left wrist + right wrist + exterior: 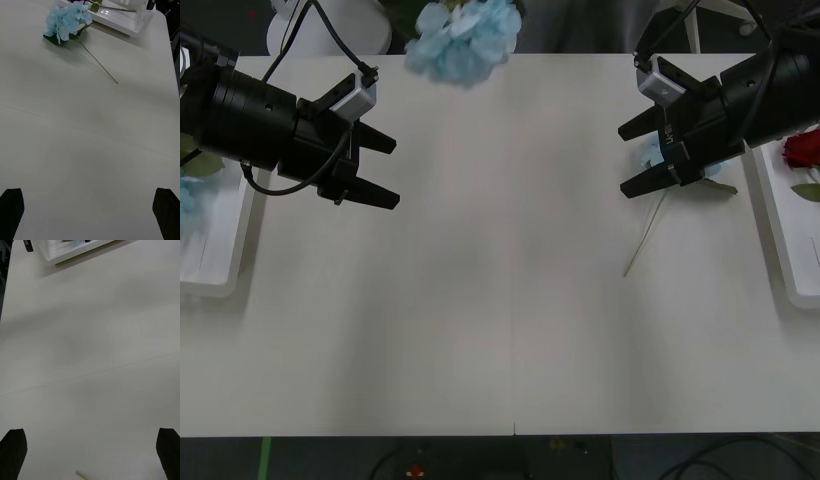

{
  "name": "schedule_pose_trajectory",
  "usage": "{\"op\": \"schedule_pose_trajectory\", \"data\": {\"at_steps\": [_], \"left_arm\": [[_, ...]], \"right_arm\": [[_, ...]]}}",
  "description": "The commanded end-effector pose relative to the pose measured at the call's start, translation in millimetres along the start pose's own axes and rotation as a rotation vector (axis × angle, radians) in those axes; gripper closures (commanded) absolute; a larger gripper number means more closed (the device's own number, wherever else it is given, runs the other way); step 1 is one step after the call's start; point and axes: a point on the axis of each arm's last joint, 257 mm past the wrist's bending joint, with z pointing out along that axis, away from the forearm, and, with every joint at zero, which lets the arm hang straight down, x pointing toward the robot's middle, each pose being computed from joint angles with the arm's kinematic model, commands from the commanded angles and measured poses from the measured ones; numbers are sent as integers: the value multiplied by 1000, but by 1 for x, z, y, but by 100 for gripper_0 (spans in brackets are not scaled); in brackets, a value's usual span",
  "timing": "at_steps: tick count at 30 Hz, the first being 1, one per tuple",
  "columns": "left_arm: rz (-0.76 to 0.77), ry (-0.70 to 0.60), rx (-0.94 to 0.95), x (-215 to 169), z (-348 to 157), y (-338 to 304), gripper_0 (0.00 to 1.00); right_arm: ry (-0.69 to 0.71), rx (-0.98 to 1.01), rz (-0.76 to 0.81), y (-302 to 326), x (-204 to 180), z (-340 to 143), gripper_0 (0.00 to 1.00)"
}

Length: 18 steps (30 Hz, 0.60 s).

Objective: Put the red flowers into the right box and the blue flowers into the left box

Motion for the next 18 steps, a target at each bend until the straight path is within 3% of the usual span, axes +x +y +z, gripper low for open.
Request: {"op": "schedule_pose_trajectory", "data": {"at_steps": [1, 8, 13, 18], "left_arm": [[138, -38, -6, -38, -7, 3, 0], [138, -38, -6, -38, -7, 3, 0], [138, -38, -6, -38, -7, 3, 0], [138, -38, -6, -38, -7, 3, 0]], "right_arm": [[-3, 18, -73, -2, -22, -12, 0], [25, 41, 392, -3, -23, -14, 0], [83, 127, 775, -17, -16, -23, 0], [118, 266, 1050, -37, 2, -32, 0]]}}
